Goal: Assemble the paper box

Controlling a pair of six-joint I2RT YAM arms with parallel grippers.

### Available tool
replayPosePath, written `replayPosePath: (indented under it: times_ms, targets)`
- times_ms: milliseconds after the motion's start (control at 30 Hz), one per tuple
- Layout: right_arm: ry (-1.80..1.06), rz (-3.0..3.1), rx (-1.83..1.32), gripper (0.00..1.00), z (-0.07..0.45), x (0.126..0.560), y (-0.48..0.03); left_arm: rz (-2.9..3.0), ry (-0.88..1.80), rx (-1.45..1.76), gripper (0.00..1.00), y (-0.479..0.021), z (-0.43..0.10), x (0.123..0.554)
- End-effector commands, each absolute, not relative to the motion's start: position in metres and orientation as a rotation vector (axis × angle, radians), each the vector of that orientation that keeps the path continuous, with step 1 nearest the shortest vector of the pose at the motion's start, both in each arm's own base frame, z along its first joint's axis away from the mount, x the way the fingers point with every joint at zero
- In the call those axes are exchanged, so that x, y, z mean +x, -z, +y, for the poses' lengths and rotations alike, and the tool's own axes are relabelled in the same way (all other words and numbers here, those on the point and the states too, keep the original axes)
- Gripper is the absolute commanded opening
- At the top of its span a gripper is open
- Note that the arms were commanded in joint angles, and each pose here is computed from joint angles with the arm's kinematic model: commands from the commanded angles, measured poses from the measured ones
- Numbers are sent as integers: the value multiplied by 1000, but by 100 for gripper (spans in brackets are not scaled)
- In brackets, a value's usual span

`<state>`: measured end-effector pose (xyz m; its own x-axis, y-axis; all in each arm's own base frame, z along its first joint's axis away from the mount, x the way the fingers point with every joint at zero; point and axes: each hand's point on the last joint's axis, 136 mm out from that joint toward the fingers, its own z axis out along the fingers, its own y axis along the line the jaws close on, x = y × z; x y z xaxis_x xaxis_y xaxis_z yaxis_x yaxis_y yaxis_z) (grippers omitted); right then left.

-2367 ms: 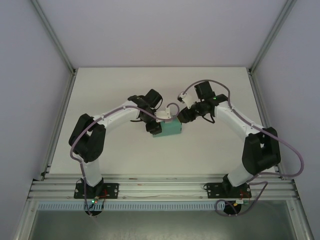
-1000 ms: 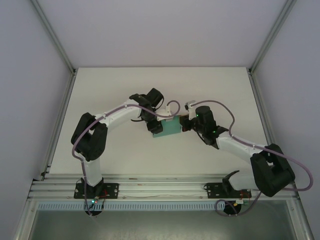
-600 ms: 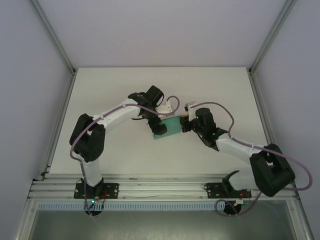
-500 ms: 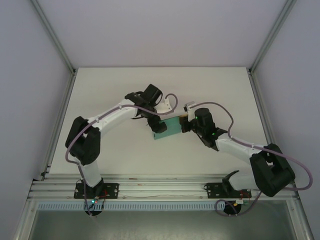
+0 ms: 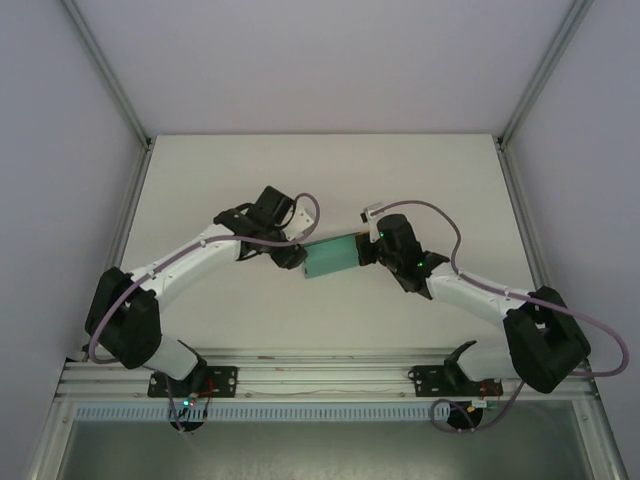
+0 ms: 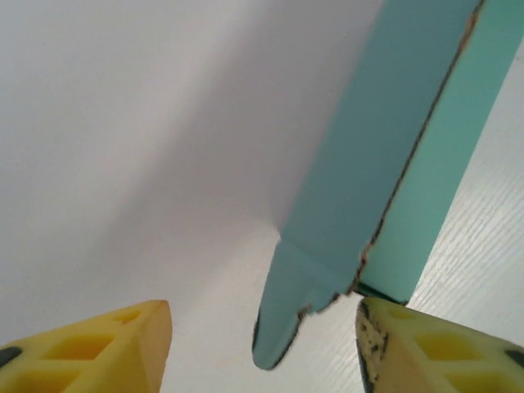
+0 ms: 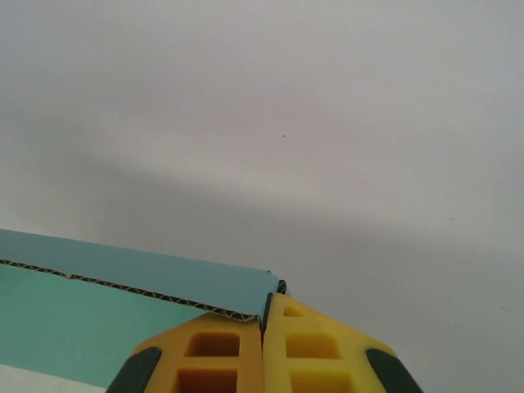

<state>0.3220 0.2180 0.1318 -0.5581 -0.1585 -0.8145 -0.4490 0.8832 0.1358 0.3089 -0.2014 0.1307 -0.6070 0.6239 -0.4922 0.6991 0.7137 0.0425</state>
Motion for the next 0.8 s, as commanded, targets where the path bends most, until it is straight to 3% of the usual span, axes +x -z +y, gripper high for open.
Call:
replayPosePath:
  times_ms: [0,100,233,367,467,767]
  targets:
    - [-324,2317,-435,0,202,305,-99,2393,235,940,47,-145,-205,316]
    - [-325,2320,-435,0,204,304,-100,2402,240,928,32,-144,-208,319]
    - [-276,2327,-454,0,206,304,-98,2410,269,932,23,-142,-214,323]
    - [-227,2345,-440,0,205,304,-97,2414,289,893,5,-145,-218,327]
    - [-156,2360,-382,0,199,305,-100,2428,325,820,1,-151,-221,327]
    - [-33,2394,-151,0,197,300,-104,2589,490,381,0,-150,-231,328]
